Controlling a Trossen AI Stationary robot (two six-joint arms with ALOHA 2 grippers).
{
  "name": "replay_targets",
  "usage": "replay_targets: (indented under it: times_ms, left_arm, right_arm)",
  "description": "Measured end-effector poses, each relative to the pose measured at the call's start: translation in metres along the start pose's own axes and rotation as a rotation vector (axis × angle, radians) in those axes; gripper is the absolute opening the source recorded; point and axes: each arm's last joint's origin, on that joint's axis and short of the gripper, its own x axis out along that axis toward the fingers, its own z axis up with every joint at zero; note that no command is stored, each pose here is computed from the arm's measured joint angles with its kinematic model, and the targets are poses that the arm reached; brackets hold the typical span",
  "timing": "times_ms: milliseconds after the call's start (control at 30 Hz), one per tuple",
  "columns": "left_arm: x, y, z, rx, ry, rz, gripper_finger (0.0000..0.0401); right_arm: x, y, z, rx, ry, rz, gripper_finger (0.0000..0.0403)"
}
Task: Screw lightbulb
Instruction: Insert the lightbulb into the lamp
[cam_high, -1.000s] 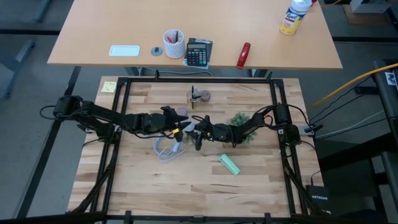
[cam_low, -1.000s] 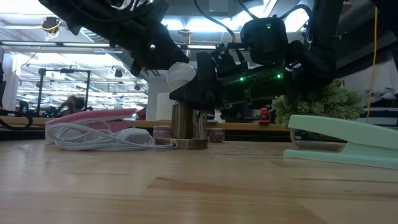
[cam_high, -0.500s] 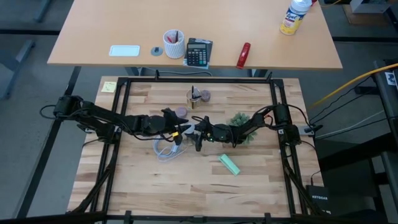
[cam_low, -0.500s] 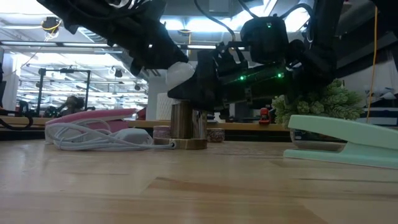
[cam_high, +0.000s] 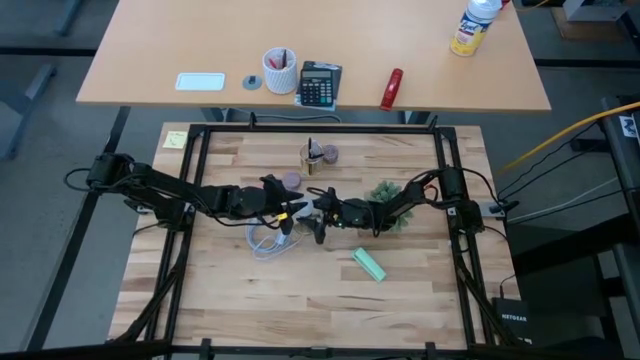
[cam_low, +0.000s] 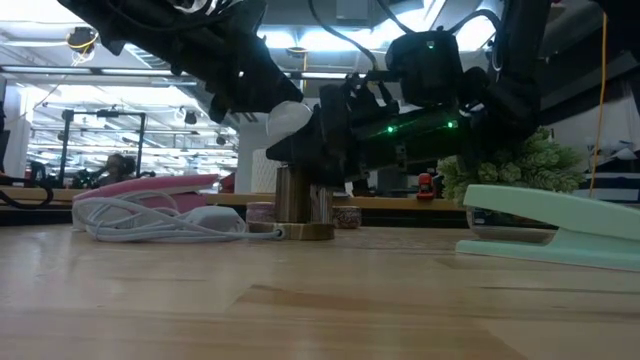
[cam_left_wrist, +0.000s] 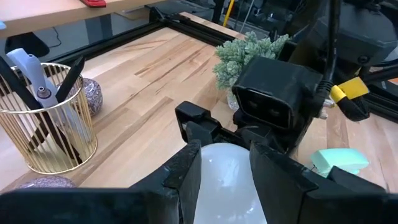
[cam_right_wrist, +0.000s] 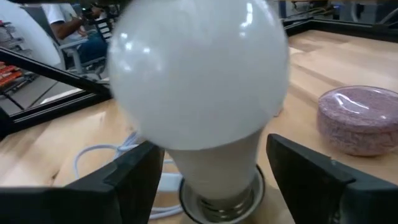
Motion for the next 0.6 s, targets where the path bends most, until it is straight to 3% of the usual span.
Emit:
replay_targets:
  times_ms: [600]
  left_arm:
    - [0.0001,0.0002,-0.0002,-0.002,-0.001,0.005,0.0127]
  right_arm:
    - [-0.0005,0.0058,0.0021,0.069,0.033,0.174,0.0289]
